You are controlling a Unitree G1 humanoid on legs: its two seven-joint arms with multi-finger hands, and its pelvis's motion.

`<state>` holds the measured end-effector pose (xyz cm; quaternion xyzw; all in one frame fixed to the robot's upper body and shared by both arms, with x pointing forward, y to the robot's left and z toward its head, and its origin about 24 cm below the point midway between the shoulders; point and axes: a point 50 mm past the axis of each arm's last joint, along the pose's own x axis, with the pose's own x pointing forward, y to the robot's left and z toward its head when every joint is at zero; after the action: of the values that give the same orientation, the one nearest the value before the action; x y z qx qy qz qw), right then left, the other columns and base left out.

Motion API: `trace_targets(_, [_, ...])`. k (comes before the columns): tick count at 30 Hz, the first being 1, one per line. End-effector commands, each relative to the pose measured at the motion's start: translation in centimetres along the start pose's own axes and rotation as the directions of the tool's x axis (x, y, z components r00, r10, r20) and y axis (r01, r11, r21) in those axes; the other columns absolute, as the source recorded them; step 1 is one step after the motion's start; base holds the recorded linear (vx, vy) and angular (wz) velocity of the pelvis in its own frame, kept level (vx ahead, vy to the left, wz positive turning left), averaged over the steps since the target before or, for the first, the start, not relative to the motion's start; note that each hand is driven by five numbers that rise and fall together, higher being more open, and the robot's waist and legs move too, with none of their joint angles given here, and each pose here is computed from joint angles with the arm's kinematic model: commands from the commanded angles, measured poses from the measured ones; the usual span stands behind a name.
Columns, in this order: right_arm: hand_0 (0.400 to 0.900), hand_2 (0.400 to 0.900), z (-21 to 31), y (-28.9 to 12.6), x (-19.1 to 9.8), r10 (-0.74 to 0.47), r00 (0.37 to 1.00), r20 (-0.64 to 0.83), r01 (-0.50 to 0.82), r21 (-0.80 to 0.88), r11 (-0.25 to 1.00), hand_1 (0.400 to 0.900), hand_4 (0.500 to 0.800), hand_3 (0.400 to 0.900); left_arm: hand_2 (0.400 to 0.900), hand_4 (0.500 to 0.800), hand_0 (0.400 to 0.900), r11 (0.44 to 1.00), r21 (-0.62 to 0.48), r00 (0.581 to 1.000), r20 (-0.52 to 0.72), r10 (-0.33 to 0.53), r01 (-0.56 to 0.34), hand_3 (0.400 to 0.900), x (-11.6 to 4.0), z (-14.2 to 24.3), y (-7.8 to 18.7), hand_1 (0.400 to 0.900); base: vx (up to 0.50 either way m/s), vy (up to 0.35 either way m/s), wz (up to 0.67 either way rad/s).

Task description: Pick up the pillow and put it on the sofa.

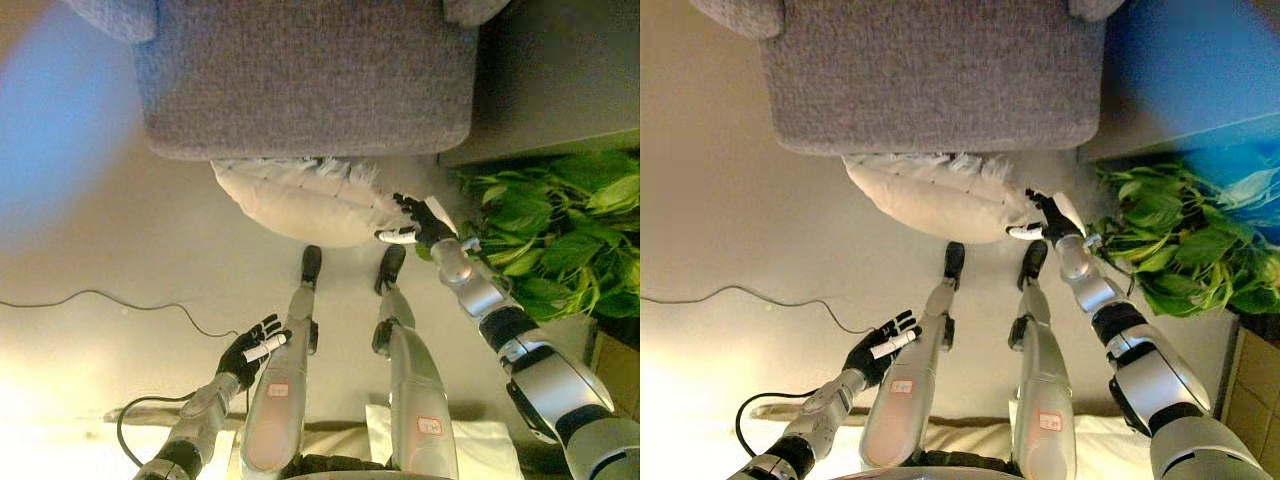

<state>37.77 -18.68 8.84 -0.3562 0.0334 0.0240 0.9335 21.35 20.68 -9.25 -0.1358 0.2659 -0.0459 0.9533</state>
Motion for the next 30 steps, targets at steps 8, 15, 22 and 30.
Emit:
trace_targets(8, [0.425,0.425,3.2,-1.6,0.6,0.013,0.994,0.109,-0.005,-0.066,0.998,0.425,0.515,0.425,0.900,0.800,0.900,0.998,-0.026,0.998,-0.008,-0.054,0.054,0.900,-0.7,-2.1,-2.2,0.900,-0.013,0.052,0.01])
trace_targets(15, [0.400,0.400,3.7,-1.5,0.7,0.026,0.993,0.118,-0.017,-0.077,0.997,0.400,0.500,0.400,0.900,0.800,0.900,0.997,-0.036,0.998,0.005,-0.063,0.063,0.900,-0.6,-2.2,-2.8,0.900,0.008,0.056,-0.01])
trace_targets(22, [0.400,0.400,3.7,-1.3,0.7,0.030,0.993,0.116,-0.023,-0.068,0.997,0.400,0.500,0.400,0.900,0.800,0.900,0.996,-0.039,0.997,0.005,-0.075,0.075,0.900,-0.6,-2.1,-2.9,0.900,0.003,0.017,-0.01])
trace_targets(30, [0.400,0.400,3.2,-0.2,0.3,0.092,0.988,0.126,-0.080,-0.092,0.992,0.400,0.500,0.400,0.900,0.800,0.900,0.997,-0.046,0.998,-0.004,-0.060,0.060,0.900,-0.8,-2.2,-2.1,0.900,-0.020,-0.002,-0.06])
